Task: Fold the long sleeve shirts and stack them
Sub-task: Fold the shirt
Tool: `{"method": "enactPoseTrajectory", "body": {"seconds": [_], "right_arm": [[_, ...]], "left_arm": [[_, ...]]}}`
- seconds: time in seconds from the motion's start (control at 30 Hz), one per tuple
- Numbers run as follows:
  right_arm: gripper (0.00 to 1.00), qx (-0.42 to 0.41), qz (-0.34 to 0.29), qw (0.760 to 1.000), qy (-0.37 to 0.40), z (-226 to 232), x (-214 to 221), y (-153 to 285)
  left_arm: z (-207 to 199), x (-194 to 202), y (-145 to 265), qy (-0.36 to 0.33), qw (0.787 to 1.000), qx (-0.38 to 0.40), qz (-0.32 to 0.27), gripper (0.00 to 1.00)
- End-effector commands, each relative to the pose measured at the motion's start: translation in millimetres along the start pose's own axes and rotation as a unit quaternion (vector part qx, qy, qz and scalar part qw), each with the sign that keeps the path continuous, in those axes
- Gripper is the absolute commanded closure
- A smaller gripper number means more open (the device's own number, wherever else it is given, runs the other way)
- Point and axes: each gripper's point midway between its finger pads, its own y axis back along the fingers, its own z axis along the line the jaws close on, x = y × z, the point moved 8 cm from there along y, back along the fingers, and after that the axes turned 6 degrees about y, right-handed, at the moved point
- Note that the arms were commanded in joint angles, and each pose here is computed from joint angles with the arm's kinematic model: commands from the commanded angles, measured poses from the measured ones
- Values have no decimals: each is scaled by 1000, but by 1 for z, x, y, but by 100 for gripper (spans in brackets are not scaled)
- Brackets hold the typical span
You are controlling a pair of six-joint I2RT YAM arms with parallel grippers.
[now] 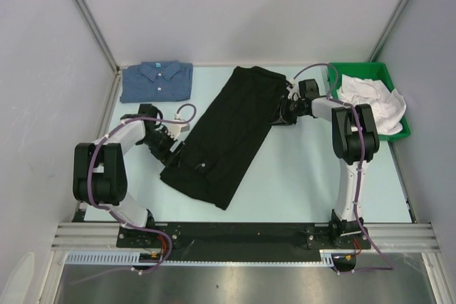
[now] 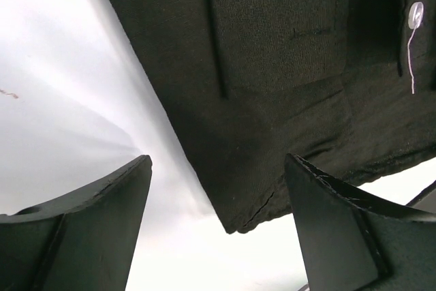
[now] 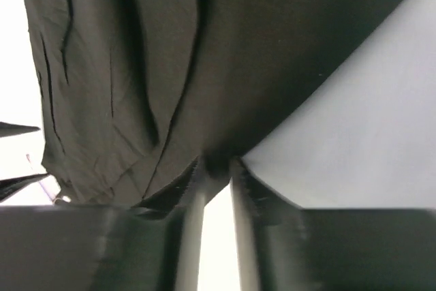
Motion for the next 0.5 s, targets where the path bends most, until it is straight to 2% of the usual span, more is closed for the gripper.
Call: {"method": "enactPoseTrajectory", "body": {"seconds": [0.0,0.13,0.2,0.27,0.3,0.37,0.4,0.47], "right_arm": [[100,32,28,998,-38,-14,17,-10],[100,107,39,993,-8,-38,-3,7],[100,128,27,991,26,-52,-27,14],[100,153,48,987,32,-69,-32,14],[100,157,34,984,80,-66,-54,20],[100,167,62,979,103,-72,-55,12],[100,171,57,974,141,-68,-68,16],[95,188,61,965,173,-71,-71,20]], "left_arm": [[-4,-5,14,-12,1000,-13,-18,16],[-7,-5,16,-26,999,-5,-20,16],[-8,-5,15,-34,999,-3,-17,17],[-11,-5,13,-41,999,4,-16,16],[-14,-7,12,-52,998,12,-19,16],[-18,-9,10,-64,998,18,-18,15],[-22,-12,8,-80,996,24,-18,15],[-28,-18,7,-95,994,36,-28,14]]}}
